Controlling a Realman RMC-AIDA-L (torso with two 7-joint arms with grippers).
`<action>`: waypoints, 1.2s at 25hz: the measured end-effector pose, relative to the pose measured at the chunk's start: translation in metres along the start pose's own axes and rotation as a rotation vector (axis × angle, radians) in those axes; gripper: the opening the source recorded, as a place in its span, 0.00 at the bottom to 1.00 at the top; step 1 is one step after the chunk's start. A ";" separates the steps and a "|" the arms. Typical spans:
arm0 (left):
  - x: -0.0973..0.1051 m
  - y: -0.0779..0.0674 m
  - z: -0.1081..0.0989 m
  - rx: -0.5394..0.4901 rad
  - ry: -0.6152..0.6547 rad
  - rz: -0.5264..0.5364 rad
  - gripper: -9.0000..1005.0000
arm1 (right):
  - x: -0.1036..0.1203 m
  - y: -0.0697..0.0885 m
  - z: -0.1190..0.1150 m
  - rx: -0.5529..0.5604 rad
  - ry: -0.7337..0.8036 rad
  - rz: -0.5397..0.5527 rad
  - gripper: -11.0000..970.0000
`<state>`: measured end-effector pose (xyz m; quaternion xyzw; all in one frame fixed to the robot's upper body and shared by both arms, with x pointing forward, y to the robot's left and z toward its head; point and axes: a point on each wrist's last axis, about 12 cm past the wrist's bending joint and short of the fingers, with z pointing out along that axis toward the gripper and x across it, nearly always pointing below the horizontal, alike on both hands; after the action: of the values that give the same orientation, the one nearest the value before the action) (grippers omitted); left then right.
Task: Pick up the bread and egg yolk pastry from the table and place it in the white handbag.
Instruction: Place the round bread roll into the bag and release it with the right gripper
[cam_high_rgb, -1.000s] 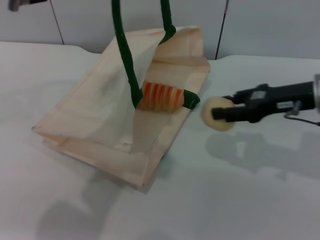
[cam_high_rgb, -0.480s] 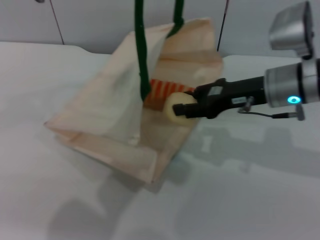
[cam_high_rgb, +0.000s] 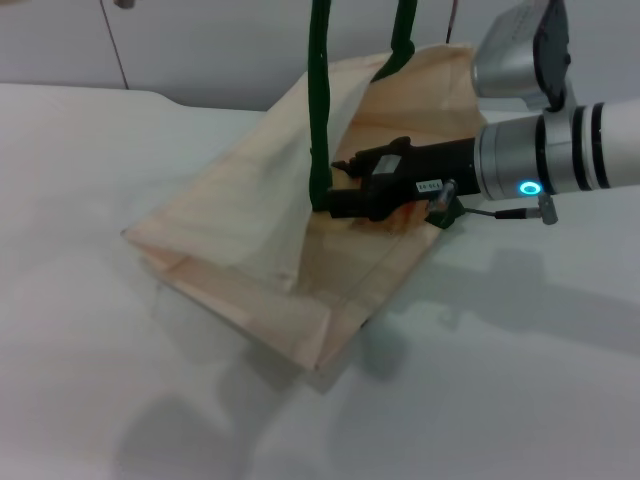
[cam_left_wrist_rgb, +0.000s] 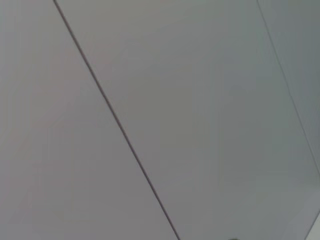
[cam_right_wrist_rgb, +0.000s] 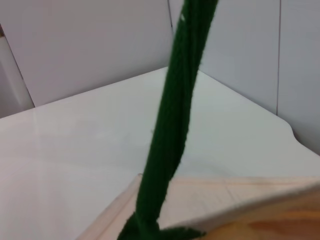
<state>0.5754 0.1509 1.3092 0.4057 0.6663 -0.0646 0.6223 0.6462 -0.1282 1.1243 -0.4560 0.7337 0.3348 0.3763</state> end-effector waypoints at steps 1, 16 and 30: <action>-0.001 0.000 0.000 0.001 -0.003 0.000 0.16 | -0.001 0.000 0.000 -0.001 -0.003 -0.004 0.52; 0.003 -0.003 0.005 0.011 0.008 0.001 0.18 | 0.003 -0.002 0.005 0.046 -0.004 0.018 0.51; 0.009 0.002 0.002 -0.015 0.019 -0.011 0.19 | 0.006 -0.005 0.002 0.060 0.007 0.038 0.87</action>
<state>0.5789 0.1553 1.3014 0.3981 0.6746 -0.0591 0.6188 0.6493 -0.1305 1.1174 -0.4316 0.7533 0.3183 0.3808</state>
